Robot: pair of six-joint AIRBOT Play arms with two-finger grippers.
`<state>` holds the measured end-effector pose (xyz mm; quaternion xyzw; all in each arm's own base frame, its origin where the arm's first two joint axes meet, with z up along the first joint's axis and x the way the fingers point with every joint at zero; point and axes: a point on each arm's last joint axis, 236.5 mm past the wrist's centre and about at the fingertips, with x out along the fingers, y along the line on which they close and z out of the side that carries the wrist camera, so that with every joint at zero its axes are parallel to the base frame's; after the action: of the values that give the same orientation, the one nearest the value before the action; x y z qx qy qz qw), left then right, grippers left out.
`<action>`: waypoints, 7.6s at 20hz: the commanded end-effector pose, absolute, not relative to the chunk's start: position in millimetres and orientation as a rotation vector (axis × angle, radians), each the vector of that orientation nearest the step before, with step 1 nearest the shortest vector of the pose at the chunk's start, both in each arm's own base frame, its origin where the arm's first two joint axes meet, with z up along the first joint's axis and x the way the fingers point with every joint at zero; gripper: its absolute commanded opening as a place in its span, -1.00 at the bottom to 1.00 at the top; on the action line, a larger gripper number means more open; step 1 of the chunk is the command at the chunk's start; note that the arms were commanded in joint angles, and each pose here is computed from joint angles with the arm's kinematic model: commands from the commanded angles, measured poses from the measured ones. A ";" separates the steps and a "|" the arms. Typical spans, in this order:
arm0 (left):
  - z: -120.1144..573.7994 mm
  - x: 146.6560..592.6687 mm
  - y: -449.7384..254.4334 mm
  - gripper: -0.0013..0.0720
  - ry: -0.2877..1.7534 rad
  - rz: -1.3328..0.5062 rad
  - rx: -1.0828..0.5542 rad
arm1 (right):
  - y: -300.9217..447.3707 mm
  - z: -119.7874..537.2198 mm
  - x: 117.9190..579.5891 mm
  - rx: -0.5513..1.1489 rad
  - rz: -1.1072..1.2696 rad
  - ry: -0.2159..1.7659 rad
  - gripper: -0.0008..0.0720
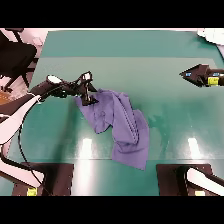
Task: Fold the shirts.
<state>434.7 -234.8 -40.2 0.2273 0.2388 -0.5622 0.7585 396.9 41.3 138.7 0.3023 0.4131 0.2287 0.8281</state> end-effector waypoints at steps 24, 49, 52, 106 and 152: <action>146.2 392.2 -130.8 -0.91 0.560 -0.812 0.894 | 67.4 112.7 355.9 0.662 0.534 1.106 0.25; 132.6 267.8 -45.6 -0.91 1.178 -0.487 0.571 | 216.0 -69.2 322.3 0.548 0.753 1.499 0.25; 132.9 268.5 -46.6 -0.91 1.174 -0.489 0.569 | 234.0 -58.1 327.1 0.554 0.800 1.464 0.23; 324.5 248.9 -126.1 -0.91 0.446 -0.611 0.307 | 80.5 359.4 241.3 0.443 0.393 0.270 -0.94; 105.3 409.0 -62.2 0.64 0.802 -0.411 -0.007 | -77.2 114.7 465.6 0.593 0.376 0.862 0.58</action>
<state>468.3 -64.1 126.1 0.0086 0.2783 -0.1582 0.9473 504.8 -62.5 105.0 0.2489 0.3722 0.1805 0.8757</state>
